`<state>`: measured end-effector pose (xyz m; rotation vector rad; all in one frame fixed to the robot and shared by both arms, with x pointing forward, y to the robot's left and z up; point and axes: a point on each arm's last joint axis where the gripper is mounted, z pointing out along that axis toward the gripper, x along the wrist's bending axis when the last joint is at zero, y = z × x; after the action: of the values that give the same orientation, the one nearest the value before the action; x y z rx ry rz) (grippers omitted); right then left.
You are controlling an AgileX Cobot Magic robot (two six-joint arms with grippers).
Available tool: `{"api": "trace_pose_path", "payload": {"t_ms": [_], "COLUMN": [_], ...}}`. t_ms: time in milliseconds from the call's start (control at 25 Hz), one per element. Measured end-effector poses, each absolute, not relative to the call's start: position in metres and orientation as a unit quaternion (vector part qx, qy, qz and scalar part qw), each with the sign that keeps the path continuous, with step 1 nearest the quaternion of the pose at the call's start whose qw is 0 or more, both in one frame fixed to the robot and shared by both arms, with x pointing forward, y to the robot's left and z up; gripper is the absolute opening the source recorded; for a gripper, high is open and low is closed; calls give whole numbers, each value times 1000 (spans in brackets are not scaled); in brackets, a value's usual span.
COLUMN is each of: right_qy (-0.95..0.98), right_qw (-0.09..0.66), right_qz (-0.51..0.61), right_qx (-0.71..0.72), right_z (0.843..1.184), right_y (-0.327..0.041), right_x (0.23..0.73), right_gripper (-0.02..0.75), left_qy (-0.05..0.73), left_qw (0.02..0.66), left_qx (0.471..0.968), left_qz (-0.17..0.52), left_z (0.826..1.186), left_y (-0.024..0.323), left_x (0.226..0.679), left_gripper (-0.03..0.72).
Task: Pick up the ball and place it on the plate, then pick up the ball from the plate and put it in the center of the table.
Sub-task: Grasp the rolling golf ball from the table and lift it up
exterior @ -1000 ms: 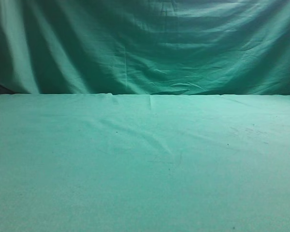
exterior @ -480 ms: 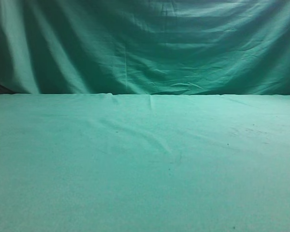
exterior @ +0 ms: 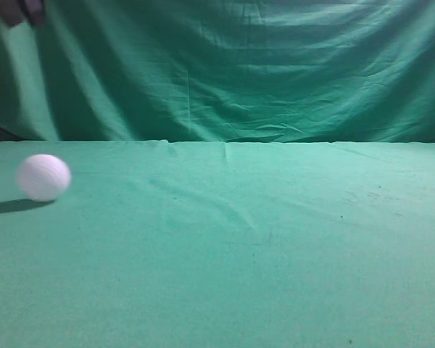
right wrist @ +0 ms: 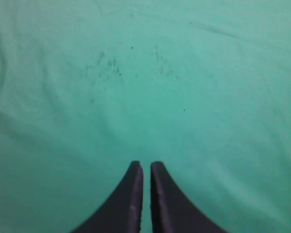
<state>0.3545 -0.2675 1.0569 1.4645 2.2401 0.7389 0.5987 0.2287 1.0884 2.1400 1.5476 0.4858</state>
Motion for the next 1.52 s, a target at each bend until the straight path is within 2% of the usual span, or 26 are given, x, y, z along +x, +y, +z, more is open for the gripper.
{"api": "trace_pose_path", "payload": {"t_ms": [80, 200, 480, 640, 1160, 1480, 1520], "right_qy": [804, 813, 827, 833, 843, 875, 874], "right_qw": [173, 169, 180, 179, 133, 103, 100], "right_qz": [256, 251, 227, 223, 146, 88, 86], "right_qx": [508, 498, 481, 474, 500, 464, 467], "right_z": [1064, 1070, 1071, 1071, 1042, 1012, 1009], "right_y": [-265, -264, -265, -262, -245, -206, -202], "right_x": [352, 350, 348, 347, 384, 421, 427], "right_gripper": [49, 49, 49, 49, 49, 49, 99], "left_qy": [546, 526, 456, 439, 398, 387, 386], "left_qw": [251, 287, 379, 404, 474, 500, 503], "left_qx": [778, 774, 776, 769, 734, 718, 716], "left_qz": [185, 203, 214, 231, 279, 291, 293], "left_z": [1107, 1136, 1197, 1210, 1157, 1135, 1134], "left_y": [220, 214, 212, 219, 247, 254, 255], "left_x": [588, 569, 510, 473, 355, 320, 317], "left_gripper": [116, 0, 0, 0, 0, 0, 0]}}
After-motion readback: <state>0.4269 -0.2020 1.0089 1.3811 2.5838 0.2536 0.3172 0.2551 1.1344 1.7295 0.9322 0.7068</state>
